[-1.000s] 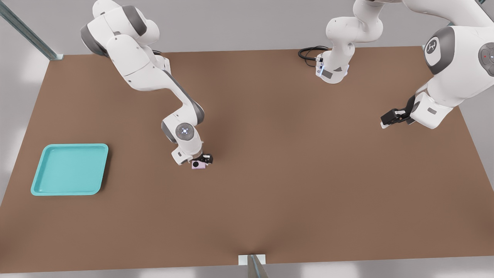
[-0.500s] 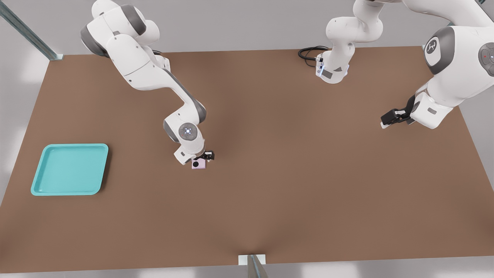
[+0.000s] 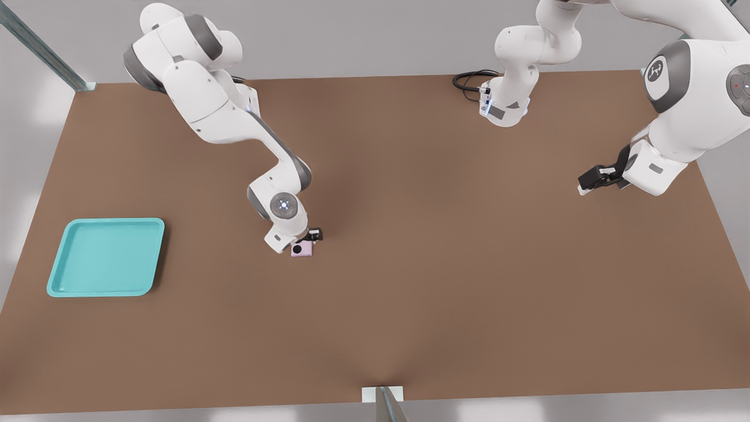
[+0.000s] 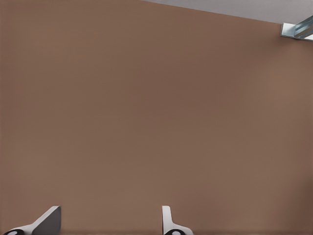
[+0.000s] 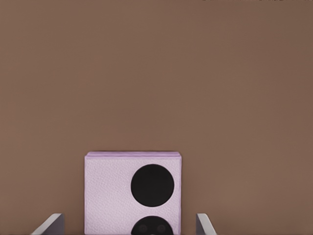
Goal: Keep left arm still and place phone on the tray with right arm
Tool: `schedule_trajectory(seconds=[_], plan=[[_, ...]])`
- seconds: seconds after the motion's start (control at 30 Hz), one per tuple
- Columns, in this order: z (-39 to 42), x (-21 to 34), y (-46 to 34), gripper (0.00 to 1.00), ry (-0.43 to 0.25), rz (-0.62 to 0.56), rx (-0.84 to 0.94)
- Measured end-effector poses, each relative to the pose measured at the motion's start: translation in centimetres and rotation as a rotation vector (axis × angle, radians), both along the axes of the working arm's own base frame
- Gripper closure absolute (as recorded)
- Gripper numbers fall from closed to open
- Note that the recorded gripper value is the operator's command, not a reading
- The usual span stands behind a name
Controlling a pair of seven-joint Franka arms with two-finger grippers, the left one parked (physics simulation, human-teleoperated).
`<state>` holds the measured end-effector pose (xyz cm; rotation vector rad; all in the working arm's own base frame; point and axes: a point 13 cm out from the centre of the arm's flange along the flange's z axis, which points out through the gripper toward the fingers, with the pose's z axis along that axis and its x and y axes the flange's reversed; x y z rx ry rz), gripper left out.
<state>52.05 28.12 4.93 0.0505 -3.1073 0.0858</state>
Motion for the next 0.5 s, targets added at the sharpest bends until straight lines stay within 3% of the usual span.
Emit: schedule_trajectory(seconds=[0.47,0.5], plan=[[-2.0,-0.1,0.0,0.0,0.009,0.041,0.015],[-2.0,-0.1,0.0,0.04,0.009,0.043,0.016]])
